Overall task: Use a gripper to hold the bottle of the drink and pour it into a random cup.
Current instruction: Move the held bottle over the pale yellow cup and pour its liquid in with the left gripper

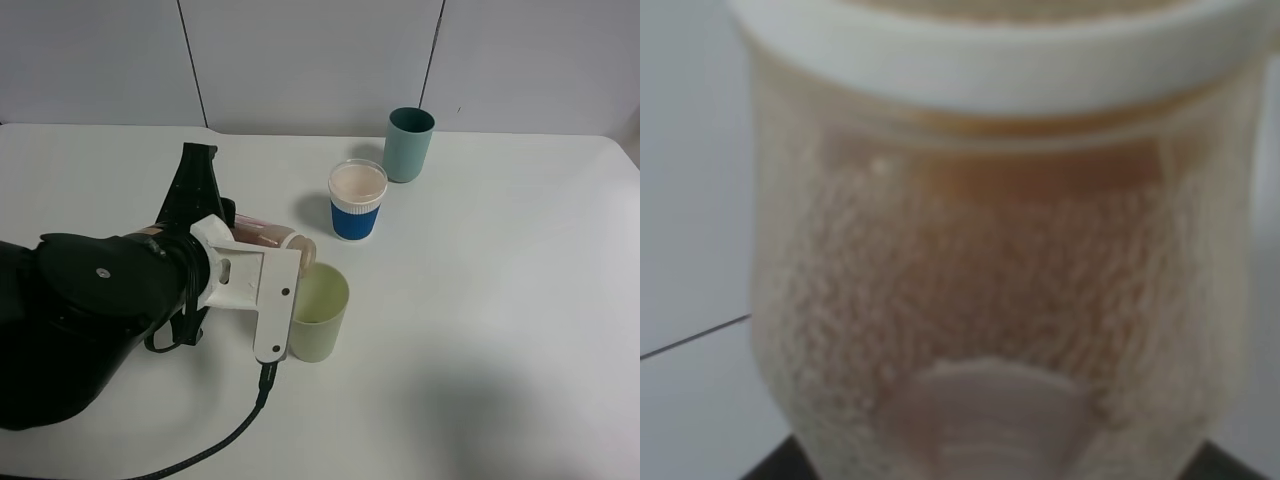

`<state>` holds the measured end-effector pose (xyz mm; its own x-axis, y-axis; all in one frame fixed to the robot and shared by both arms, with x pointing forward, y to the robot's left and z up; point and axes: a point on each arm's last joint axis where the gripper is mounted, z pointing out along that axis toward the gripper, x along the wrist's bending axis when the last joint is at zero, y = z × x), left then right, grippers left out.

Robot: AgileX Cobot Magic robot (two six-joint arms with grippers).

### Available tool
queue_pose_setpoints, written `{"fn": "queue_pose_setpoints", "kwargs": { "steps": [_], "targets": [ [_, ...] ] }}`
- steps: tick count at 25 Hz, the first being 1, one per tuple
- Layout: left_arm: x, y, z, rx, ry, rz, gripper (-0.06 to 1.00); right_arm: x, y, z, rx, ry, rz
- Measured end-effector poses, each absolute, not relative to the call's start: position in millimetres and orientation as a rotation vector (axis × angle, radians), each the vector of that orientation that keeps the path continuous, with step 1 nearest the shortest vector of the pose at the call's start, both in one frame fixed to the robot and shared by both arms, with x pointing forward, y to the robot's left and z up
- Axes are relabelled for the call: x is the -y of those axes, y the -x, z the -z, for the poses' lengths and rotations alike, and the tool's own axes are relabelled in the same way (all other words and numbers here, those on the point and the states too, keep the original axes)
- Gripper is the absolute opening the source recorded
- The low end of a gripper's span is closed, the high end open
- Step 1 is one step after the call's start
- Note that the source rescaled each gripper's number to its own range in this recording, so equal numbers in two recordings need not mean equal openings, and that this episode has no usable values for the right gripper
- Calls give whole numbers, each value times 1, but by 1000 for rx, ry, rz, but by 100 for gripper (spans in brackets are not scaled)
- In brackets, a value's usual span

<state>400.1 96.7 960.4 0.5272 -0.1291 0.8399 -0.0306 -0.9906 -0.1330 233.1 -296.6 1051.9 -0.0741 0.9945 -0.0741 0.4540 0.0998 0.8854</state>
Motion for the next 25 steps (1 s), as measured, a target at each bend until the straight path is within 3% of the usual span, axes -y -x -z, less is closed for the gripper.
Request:
{"fn": "queue_pose_setpoints", "kwargs": {
  "steps": [25],
  "targets": [
    [-99,-401,-962,-172,2602,1474,1,297,-233,-1052,-1634,-1450,-918]
  ]
}}
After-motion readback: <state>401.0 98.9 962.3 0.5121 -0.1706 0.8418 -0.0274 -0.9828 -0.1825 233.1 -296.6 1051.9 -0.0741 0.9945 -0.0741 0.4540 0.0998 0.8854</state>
